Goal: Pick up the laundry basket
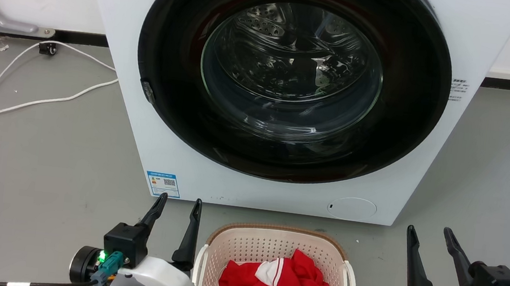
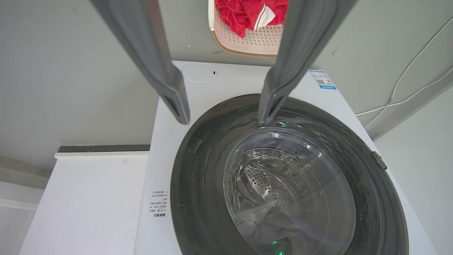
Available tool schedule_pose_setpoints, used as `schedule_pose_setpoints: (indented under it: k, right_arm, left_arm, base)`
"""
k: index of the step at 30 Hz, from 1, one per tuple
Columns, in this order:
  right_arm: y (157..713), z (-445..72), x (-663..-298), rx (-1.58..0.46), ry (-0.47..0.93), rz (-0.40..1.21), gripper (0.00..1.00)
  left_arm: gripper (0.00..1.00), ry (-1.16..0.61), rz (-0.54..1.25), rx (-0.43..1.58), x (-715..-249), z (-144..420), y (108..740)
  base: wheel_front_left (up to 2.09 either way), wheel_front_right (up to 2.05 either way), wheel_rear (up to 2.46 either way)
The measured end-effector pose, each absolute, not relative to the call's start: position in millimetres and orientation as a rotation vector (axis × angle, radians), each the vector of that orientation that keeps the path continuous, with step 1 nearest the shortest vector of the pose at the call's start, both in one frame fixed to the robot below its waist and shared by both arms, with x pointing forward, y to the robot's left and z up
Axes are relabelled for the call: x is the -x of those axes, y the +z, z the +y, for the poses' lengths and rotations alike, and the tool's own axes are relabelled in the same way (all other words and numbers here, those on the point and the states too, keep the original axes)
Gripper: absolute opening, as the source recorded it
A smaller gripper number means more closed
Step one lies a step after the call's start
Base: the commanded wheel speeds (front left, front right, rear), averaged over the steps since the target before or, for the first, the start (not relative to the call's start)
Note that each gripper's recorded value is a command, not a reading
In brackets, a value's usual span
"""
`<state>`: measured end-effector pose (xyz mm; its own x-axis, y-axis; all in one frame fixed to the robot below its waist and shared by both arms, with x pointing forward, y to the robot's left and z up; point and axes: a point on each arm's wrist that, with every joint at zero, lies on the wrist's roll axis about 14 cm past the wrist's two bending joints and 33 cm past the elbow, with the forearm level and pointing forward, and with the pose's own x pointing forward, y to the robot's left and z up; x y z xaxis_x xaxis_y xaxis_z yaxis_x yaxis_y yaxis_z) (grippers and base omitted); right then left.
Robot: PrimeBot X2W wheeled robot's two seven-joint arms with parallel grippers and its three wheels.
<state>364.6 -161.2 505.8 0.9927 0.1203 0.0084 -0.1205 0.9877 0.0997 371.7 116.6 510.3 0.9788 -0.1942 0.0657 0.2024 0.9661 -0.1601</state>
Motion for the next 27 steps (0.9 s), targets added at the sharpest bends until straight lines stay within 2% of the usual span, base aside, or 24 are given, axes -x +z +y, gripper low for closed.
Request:
schedule_pose_setpoints:
  k: [27]
  right_arm:
    - [504.0, -158.0, -361.3, -0.034, 0.135, -0.015, 1.00]
  left_arm:
    - [1.00, -0.223, -0.045, 0.114, -366.7, 111.1, 500.3]
  base:
    - [0.00, 0.00, 0.00]
